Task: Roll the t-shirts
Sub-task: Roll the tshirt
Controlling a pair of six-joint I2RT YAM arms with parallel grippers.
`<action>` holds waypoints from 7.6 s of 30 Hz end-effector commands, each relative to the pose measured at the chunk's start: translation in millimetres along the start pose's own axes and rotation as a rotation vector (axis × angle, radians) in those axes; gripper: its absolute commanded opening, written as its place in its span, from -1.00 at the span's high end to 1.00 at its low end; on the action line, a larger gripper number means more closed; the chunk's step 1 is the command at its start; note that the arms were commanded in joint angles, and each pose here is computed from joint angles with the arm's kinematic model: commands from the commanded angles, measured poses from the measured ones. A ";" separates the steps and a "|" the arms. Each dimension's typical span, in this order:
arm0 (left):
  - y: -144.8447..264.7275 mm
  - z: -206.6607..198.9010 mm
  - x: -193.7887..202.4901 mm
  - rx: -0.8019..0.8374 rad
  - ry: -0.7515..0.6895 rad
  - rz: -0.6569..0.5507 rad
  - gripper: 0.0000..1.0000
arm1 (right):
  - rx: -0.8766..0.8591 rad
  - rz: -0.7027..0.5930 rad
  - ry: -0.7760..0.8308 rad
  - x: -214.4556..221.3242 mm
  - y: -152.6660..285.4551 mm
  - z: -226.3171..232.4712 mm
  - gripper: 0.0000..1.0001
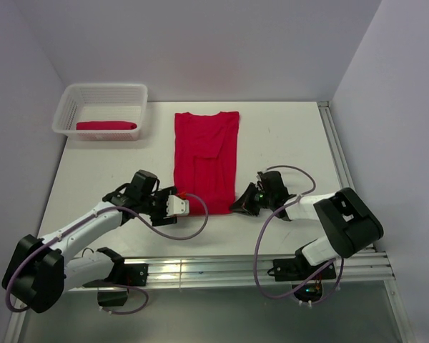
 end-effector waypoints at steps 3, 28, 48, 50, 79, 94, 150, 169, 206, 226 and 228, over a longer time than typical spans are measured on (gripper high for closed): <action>-5.4 -4.0 -7.9 0.034 -0.106 -0.037 -0.36 | -0.031 0.034 -0.068 -6.3 -1.5 12.4 1.00; -32.0 14.3 9.9 -0.192 -0.184 -0.015 -0.22 | -0.117 0.065 -0.124 -13.1 4.8 37.8 1.00; -46.8 4.7 18.4 -0.045 -0.196 0.055 0.11 | -0.153 0.095 -0.203 -7.0 7.6 34.9 1.00; -47.0 1.4 17.8 -0.001 -0.201 0.064 0.29 | -0.145 0.102 -0.223 -4.7 8.0 32.9 1.00; -10.9 -25.4 -16.3 0.521 -0.229 0.135 0.73 | 0.135 0.073 -0.710 31.7 57.5 15.2 1.00; -14.6 -10.6 -16.7 0.672 -0.161 0.153 0.88 | 0.274 0.116 -0.869 20.4 57.7 28.1 1.00; -60.3 40.5 -8.6 0.773 -0.040 0.107 0.81 | 0.453 -0.018 -0.898 -49.2 60.5 15.6 0.73; -61.1 35.5 -8.0 0.807 -0.071 0.088 0.84 | 0.428 -0.010 -0.588 -48.7 57.9 16.8 -1.00; -62.7 31.7 -6.0 0.797 -0.050 0.092 0.83 | -0.165 -0.906 1.166 -29.7 163.6 132.6 -1.00; -59.9 32.1 -3.1 0.792 -0.077 0.115 0.84 | -0.068 -0.264 1.588 14.4 74.2 66.6 -0.47; -59.3 32.5 -1.7 0.791 -0.083 0.125 0.84 | -0.061 -0.223 1.641 15.2 67.7 64.6 -0.50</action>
Point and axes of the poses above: each gripper's point midway between its finger pads, its own y axis back along the fingers, its own z axis along the line the jaws close on, x = y × z, the point moved 4 cm from there along y, back along the fingers, and after that the axes turned 5 degrees about y, right-handed, at the moved point
